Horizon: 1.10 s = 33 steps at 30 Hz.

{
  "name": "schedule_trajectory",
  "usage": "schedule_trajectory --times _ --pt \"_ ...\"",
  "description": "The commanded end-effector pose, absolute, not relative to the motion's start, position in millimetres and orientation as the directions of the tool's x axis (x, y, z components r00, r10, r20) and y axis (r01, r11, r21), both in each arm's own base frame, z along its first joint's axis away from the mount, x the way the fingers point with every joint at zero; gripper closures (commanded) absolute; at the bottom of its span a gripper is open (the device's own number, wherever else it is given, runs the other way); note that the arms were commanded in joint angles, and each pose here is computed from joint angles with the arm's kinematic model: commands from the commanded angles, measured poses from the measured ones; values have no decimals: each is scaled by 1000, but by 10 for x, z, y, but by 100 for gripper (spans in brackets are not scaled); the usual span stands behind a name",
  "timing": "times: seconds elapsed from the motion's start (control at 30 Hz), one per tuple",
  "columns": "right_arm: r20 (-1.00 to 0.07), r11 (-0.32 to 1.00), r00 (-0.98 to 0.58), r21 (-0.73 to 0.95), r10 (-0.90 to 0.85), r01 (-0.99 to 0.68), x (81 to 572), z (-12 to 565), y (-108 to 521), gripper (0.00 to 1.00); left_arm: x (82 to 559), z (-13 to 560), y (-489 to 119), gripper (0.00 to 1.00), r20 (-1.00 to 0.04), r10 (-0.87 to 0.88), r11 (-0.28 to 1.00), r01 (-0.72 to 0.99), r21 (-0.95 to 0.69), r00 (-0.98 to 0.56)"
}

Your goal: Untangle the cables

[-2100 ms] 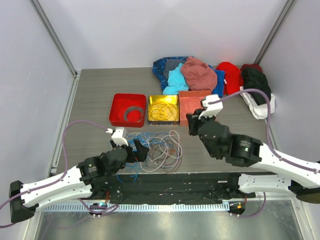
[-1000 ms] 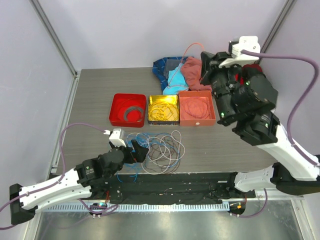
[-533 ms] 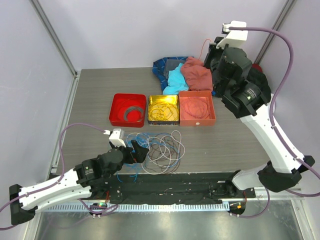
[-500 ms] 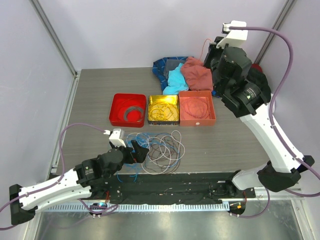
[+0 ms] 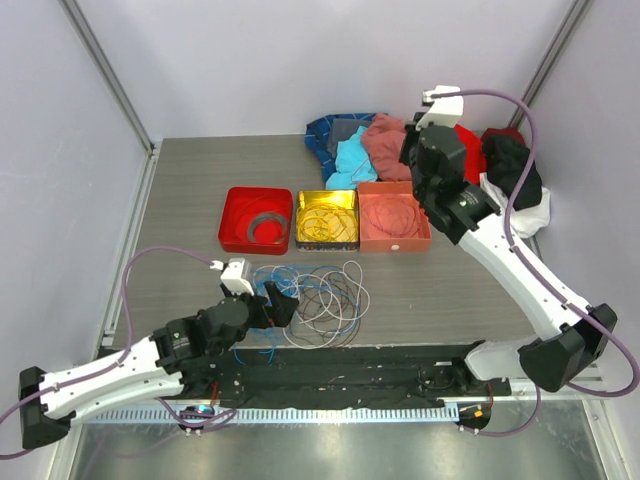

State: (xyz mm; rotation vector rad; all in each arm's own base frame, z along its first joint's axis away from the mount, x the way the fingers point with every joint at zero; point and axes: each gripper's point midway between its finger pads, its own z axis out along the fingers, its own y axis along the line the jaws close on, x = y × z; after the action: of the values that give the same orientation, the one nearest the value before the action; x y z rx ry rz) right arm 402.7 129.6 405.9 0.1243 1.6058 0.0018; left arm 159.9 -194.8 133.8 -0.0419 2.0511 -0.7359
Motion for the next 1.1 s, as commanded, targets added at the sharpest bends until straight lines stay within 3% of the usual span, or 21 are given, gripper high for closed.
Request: schedule_trajectory --times 0.0,0.47,0.63,1.07 --pt "-979 980 70 195 191 45 3930 4236 1268 99 1614 1409 -2040 0 -748 -341 792 254 -555 -570" --pt "-976 970 -89 183 198 158 3939 3150 994 99 1602 1329 -2069 0 -741 -330 795 251 -553 -585" --pt "-961 973 -211 137 176 188 4088 2552 922 99 1600 1312 -2071 0 -738 -329 796 248 -553 -589" --pt "-889 979 -420 121 180 164 4427 1433 1143 99 1581 1265 -2000 0 -733 -336 802 229 -552 -592"
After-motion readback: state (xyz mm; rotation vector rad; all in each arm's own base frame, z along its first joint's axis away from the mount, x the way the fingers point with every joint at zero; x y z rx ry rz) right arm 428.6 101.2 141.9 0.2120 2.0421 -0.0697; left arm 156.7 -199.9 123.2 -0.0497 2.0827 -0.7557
